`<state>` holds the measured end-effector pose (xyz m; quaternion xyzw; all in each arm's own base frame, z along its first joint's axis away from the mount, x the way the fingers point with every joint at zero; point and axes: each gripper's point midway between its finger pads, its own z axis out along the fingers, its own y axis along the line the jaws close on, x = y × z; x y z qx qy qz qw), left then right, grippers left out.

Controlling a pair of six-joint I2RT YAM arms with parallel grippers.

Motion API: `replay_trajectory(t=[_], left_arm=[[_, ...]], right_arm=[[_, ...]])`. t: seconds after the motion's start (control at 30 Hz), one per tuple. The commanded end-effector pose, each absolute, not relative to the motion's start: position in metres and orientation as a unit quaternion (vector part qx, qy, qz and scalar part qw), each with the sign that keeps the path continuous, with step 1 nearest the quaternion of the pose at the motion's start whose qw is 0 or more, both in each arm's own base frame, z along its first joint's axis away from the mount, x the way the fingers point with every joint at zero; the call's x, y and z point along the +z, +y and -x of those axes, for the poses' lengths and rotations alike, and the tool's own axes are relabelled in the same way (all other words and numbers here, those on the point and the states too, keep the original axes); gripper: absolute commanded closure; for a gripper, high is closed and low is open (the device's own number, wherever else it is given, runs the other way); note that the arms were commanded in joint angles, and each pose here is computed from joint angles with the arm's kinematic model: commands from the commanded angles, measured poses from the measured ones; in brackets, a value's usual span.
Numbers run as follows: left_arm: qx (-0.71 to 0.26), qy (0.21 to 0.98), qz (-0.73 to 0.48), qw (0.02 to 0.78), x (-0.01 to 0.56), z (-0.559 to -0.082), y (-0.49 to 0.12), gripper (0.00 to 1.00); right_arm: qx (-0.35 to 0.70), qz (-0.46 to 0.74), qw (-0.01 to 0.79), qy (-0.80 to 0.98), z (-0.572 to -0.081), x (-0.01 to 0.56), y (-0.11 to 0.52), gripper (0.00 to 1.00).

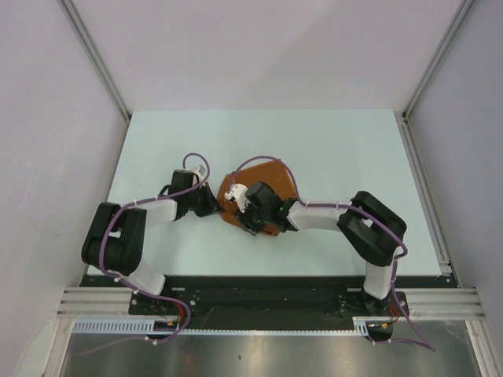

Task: Fold the napkin, place the utensils inside, and roll it up
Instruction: Roll the napkin with the utensil

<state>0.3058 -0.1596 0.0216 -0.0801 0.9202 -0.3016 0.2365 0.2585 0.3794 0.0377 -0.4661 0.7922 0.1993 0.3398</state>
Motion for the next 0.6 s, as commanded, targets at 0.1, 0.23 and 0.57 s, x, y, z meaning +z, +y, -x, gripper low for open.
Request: replay_trajectory(t=[0.1,0.23,0.57], left_arm=[[-0.333,0.898,0.050,0.285,0.053,-0.319,-0.172,0.98],[-0.333,0.893,0.051,0.299,0.062,-0.320,-0.170,0.67],[-0.313,0.877,0.062,0.360,0.088,-0.318,-0.156,0.13]], right_arm=[[0.284,0.415,0.262,0.824,-0.250,0.028,0.372,0.73],[0.356,0.362,0.230,0.830,-0.248,0.034,0.370,0.92],[0.444,0.279,0.159,0.836,-0.254,0.026,0.359,0.98]])
